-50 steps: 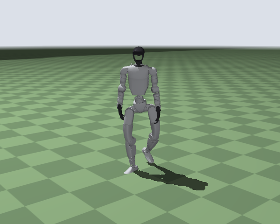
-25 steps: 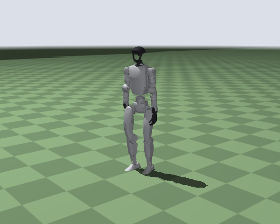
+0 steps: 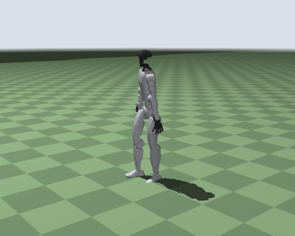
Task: In place motions
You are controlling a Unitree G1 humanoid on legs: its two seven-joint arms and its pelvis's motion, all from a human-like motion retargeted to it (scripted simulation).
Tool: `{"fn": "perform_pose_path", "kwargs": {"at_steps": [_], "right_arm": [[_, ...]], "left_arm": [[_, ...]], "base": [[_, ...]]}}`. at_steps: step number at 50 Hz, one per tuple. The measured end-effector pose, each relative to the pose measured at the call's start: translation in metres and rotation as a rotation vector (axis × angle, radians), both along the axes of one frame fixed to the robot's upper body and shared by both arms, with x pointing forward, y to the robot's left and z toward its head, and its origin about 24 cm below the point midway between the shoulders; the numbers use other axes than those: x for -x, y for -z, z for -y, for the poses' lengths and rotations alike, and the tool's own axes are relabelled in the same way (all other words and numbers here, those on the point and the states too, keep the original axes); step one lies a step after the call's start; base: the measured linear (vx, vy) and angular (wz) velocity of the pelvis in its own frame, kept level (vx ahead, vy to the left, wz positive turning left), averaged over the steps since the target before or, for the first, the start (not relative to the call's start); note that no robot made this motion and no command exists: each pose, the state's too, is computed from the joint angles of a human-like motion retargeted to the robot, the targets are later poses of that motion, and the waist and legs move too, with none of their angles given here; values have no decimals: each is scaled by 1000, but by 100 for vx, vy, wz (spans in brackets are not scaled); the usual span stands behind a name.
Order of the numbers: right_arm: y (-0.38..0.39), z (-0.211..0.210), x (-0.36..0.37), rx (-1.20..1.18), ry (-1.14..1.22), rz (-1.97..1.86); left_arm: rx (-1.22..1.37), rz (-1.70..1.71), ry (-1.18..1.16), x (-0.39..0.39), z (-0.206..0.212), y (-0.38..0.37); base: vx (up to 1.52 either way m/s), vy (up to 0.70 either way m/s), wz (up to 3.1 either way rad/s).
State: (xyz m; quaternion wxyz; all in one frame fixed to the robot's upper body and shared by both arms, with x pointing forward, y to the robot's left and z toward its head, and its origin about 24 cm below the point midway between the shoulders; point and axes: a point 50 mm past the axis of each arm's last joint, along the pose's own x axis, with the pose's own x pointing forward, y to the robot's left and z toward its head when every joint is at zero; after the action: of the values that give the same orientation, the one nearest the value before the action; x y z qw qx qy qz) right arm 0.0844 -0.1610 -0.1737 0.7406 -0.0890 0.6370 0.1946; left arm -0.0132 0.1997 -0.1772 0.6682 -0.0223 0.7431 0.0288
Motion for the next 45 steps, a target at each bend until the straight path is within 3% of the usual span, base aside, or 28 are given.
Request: {"fn": "perform_pose_path", "kwargs": {"at_steps": [8,23,33,45], "right_arm": [[1,19,10,101,-117,-19],[0,38,115,151,503,-394],[0,30,130,151,373,-435],[7,13,75,60,211,-248]], "left_arm": [[17,-32,16,3,-7,-2],[50,32,22,-17,-4,0],[69,163,-42,-44,9,2],[35,235,-17,-56,26,3]], "base": [[-17,38,-251],[-20,20,-114],[-22,4,-80],[-20,6,-97]]}}
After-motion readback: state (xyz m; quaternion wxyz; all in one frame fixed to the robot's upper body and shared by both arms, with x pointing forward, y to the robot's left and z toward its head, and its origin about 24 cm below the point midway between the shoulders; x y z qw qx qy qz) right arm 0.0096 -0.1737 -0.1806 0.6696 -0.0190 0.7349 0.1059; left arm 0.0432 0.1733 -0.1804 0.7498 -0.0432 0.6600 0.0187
